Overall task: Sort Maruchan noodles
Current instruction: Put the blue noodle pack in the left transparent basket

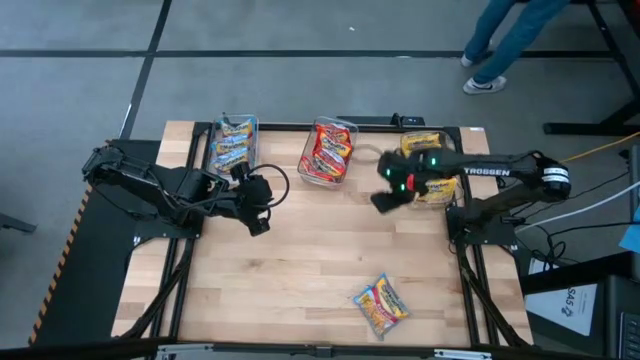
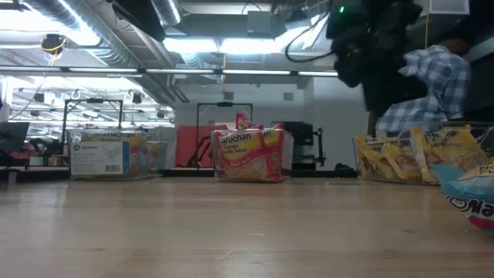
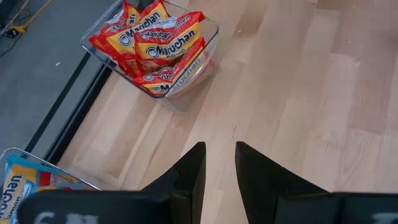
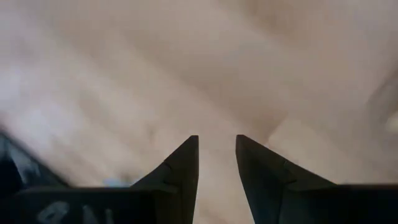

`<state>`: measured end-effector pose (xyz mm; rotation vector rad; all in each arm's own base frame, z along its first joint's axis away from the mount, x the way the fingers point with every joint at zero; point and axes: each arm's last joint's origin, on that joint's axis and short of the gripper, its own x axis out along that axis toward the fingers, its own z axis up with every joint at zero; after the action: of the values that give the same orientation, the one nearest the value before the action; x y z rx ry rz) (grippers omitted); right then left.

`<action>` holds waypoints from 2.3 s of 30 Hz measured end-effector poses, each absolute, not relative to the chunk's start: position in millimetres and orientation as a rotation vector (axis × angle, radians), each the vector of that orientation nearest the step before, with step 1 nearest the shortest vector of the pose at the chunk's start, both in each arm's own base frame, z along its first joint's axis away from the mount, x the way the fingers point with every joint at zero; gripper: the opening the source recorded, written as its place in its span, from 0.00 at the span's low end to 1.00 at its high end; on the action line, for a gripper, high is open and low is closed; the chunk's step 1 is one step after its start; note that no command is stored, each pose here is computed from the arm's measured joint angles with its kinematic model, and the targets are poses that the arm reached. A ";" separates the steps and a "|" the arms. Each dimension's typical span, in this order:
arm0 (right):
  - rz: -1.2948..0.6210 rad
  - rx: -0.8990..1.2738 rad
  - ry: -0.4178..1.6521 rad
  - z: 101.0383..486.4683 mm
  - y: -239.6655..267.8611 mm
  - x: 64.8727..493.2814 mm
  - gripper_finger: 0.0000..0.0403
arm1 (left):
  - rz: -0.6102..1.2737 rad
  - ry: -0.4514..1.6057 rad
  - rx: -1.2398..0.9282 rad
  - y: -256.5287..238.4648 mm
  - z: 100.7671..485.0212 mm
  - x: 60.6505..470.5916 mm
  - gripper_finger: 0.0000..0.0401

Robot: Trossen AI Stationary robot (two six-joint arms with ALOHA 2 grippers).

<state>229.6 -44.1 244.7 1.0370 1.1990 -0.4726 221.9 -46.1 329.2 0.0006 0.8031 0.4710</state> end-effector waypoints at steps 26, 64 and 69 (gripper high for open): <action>-0.387 0.890 1.257 214.1 138.7 237.0 0.32 | 0.439 0.784 -0.151 -48.9 329.9 224.4 0.20; -0.114 0.787 1.009 206.2 109.6 340.4 0.00 | 0.428 0.801 -0.151 -49.1 329.2 223.5 0.20; -0.183 0.591 0.939 259.5 95.9 351.3 0.00 | 0.466 0.779 -0.160 -48.2 329.8 223.7 0.20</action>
<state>351.3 95.9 259.5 0.5909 0.9392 -0.1829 223.7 -48.2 329.8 -0.1600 0.7791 0.4660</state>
